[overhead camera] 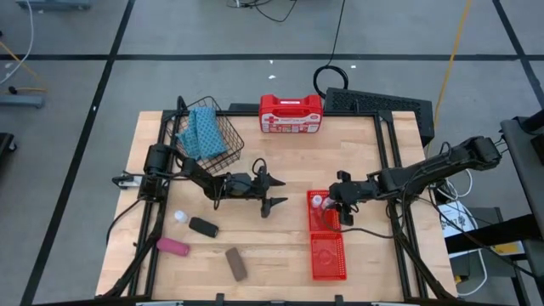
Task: Pick & Place Medicine items
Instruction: Put the bottom white pill bottle into the top red basket
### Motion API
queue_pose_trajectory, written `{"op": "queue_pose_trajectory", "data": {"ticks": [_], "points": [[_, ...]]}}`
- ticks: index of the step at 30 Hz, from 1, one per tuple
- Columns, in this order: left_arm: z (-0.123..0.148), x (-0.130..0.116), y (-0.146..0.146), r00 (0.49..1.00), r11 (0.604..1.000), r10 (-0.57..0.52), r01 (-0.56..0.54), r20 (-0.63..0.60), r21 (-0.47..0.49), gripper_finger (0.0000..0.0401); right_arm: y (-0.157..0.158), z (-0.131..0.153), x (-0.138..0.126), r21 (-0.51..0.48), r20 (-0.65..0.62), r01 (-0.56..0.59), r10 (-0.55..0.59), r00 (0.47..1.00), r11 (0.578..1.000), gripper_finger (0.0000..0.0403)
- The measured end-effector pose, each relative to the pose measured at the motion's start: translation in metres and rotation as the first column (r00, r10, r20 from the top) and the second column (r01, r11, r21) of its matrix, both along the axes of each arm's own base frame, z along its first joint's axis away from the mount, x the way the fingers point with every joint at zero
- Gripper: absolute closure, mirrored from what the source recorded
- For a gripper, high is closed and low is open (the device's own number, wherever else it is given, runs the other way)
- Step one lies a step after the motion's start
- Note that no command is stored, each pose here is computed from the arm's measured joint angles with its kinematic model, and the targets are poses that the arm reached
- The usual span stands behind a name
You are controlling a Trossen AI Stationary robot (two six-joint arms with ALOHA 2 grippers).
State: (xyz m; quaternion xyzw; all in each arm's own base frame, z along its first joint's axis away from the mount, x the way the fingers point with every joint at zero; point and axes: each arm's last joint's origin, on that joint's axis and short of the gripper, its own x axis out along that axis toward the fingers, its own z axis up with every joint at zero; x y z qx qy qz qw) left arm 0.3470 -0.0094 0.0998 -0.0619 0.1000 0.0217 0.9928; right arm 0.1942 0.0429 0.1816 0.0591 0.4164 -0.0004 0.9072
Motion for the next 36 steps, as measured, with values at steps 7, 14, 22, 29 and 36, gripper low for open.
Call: {"op": "queue_pose_trajectory", "data": {"ticks": [7,14,22,29,36], "points": [[0.000,0.000,0.000,1.000,1.000,0.000,0.000,0.000,0.000,0.0121,-0.004,-0.004,-0.001,-0.004,-0.004,0.019,-0.019,1.000,1.000,0.0279],[0.000,0.000,0.000,1.000,1.000,0.000,0.000,0.000,-0.001,0.0121,-0.006,-0.008,0.000,-0.036,-0.027,0.001,-0.002,1.000,0.999,0.0279],[0.000,0.000,0.000,1.000,1.000,0.000,0.000,0.000,-0.001,0.0121,-0.005,-0.019,0.005,-0.059,-0.082,-0.017,0.012,0.997,0.998,0.0276],[0.000,0.000,0.000,1.000,1.000,0.000,0.000,0.000,-0.001,0.0121,-0.005,-0.020,0.005,-0.061,-0.090,-0.018,0.012,0.996,0.998,0.0221],[0.000,0.000,0.000,1.000,1.000,0.000,0.000,0.000,-0.001,0.0121,-0.006,-0.015,0.003,-0.061,-0.064,-0.023,0.019,0.998,0.998,0.0188]]}}
